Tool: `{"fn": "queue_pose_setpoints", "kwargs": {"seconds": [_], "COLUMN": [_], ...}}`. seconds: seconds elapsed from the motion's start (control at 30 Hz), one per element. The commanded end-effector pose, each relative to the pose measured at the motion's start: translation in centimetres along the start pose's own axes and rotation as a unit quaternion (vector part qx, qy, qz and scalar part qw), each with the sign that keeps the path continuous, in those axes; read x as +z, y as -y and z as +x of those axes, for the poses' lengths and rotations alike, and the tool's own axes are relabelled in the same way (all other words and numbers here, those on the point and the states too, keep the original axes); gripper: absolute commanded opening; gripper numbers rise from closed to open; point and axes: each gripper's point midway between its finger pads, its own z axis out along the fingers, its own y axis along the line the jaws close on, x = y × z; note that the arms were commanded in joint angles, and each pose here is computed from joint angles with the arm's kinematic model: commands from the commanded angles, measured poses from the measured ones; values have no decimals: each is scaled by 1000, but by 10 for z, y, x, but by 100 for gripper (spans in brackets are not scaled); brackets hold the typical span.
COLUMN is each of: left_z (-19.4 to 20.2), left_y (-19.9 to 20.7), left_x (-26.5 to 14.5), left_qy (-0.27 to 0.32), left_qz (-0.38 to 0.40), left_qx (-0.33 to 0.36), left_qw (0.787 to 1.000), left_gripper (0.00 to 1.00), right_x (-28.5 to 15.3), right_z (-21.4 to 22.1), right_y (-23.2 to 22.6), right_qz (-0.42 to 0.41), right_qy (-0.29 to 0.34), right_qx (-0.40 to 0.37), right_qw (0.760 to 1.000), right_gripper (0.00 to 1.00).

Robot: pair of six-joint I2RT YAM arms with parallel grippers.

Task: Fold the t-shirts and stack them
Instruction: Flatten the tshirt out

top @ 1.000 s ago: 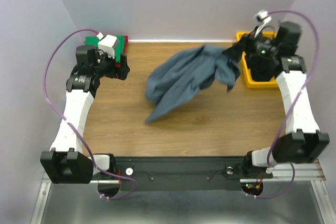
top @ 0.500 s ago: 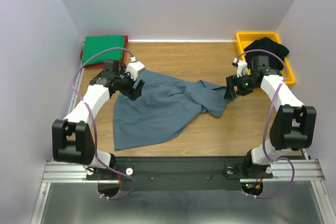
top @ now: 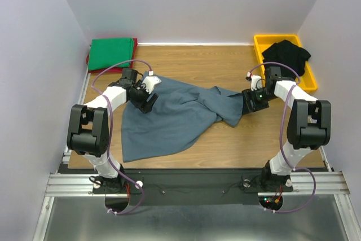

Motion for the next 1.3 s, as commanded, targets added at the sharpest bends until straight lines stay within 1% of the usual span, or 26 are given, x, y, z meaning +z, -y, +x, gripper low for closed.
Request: {"fn": "queue_pose_setpoints", "kwargs": {"seconds": [0.0, 0.07, 0.13, 0.2, 0.33, 0.4, 0.43, 0.47, 0.5, 0.57, 0.6, 0.67, 0.7, 0.73, 0.77, 0.8, 0.83, 0.9, 0.93, 1.0, 1.03, 1.13, 1.27], "left_z": [-13, -16, -26, -38, -55, -71, -72, -76, -87, -90, -102, -103, -114, -110, -113, -121, -116, -124, -119, -125, -120, -118, -113], "left_y": [-10, -16, -23, -33, -60, -81, -88, -97, -108, -120, -128, -136, -143, -146, -151, -157, -160, -169, -171, -174, -174, -173, -168], "left_x": [-4, -8, -12, -18, -22, -29, -23, -23, -27, -19, -22, -10, -11, 1, 4, 4, 16, 19, 31, 36, 46, 58, 65], "left_qy": [23, 29, 41, 54, 74, 92, 90, 92, 103, 101, 113, 110, 120, 114, 116, 124, 116, 124, 117, 122, 116, 111, 106], "left_qz": [-15, -18, -18, -24, -43, -64, -68, -79, -93, -102, -110, -110, -115, -110, -112, -117, -113, -119, -115, -109, -103, -88, -73], "left_qx": [10, 2, -2, -5, -20, -32, -40, -44, -45, -52, -51, -63, -61, -69, -73, -71, -78, -83, -88, -89, -92, -100, -105], "left_qw": [1000, 999, 999, 998, 996, 993, 993, 992, 989, 988, 986, 986, 984, 985, 984, 983, 984, 982, 983, 982, 984, 985, 986], "left_gripper": [80, 80, 80, 79, 80, 80, 80, 80, 80, 81, 82, 82, 82, 83, 83, 83, 83, 83, 83, 83, 83, 83, 83], "right_x": [0, -2, -11, -19, -18, -8, -8, 0, 3, 11, 14, 21, 25, 28, 30, 33, 35, 38, 38, 42, 43, 49, 40], "right_z": [-34, -46, -66, -84, -105, -106, -112, -111, -113, -115, -115, -111, -108, -105, -103, -98, -96, -90, -91, -88, -89, -86, -87], "right_y": [19, 26, 38, 47, 64, 72, 76, 79, 81, 82, 82, 81, 82, 82, 82, 83, 82, 83, 84, 89, 90, 90, 78], "right_qz": [41, 59, 92, 115, 138, 142, 145, 143, 141, 133, 132, 128, 130, 129, 130, 130, 129, 131, 134, 140, 142, 137, 121], "right_qy": [41, 58, 83, 103, 113, 101, 105, 99, 98, 94, 91, 82, 75, 69, 66, 60, 57, 49, 51, 43, 43, 35, 47], "right_qx": [10, 11, 13, 10, -2, -5, -7, -8, -9, -10, -11, -15, -18, -20, -22, -21, -21, -21, -22, -22, -23, -23, -27], "right_qw": [998, 997, 992, 988, 984, 985, 984, 985, 985, 987, 987, 988, 988, 989, 989, 989, 990, 990, 989, 989, 989, 990, 991], "right_gripper": [69, 68, 65, 65, 68, 70, 71, 72, 72, 72, 72, 72, 72, 72, 72, 72, 71, 70, 70, 70, 70, 68, 68]}}
